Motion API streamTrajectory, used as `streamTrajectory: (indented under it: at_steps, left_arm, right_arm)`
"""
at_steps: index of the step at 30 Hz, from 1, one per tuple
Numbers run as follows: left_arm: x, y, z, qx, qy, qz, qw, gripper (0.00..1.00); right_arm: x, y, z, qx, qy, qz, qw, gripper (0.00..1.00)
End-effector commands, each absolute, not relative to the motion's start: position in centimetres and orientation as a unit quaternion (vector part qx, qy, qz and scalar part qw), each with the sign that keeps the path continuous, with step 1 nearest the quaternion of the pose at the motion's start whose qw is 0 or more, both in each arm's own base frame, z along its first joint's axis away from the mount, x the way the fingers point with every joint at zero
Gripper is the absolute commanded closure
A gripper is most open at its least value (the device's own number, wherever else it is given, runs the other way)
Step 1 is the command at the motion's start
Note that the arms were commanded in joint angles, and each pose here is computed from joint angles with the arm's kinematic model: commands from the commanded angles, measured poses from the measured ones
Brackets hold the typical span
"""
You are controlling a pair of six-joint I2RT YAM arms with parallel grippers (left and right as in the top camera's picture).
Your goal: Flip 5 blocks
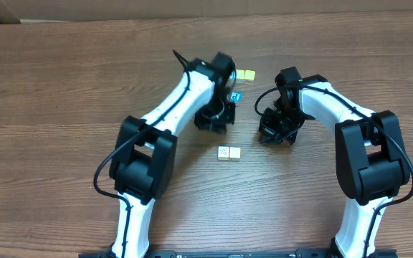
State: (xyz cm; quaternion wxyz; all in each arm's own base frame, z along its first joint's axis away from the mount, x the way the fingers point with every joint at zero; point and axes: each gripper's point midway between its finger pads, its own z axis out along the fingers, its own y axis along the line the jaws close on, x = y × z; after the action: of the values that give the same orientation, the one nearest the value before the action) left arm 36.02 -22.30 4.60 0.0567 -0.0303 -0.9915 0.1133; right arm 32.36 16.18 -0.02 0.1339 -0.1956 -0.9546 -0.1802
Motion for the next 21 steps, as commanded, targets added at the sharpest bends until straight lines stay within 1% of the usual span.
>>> streamTrajectory:
  at_steps: [1, 4, 5, 11, 17, 21]
  left_arm:
    - [37.4, -21.2, 6.0, -0.015, -0.992, 0.114, 0.042, 0.96]
    - [36.1, -19.5, 5.6, -0.011, -0.995, 0.074, 0.064, 0.96]
    - [35.0, -18.9, 5.3, -0.015, -0.995, 0.049, 0.081, 0.96]
    - [31.9, -19.2, 3.7, -0.034, -0.992, 0.024, 0.122, 0.96]
    - [30.3, -19.8, 2.1, -0.035, -0.990, 0.018, 0.135, 0.96]
    - [30.0, -20.1, 2.1, -0.030, -0.989, 0.026, 0.142, 0.96]
  right_arm:
    - [32.1, 14.5, -1.2, -0.199, -0.963, -0.132, 0.126, 0.92]
    - [32.0, 14.5, -1.2, -0.198, -0.963, -0.131, 0.128, 0.92]
    - [32.0, 14.6, -1.2, -0.197, -0.963, -0.131, 0.128, 0.92]
    - [32.0, 14.9, -1.2, -0.192, -0.964, -0.131, 0.127, 0.92]
    - [31.9, 14.9, -1.2, -0.192, -0.964, -0.131, 0.127, 0.92]
    - [31.9, 14.9, -1.2, -0.192, -0.964, -0.131, 0.127, 0.92]
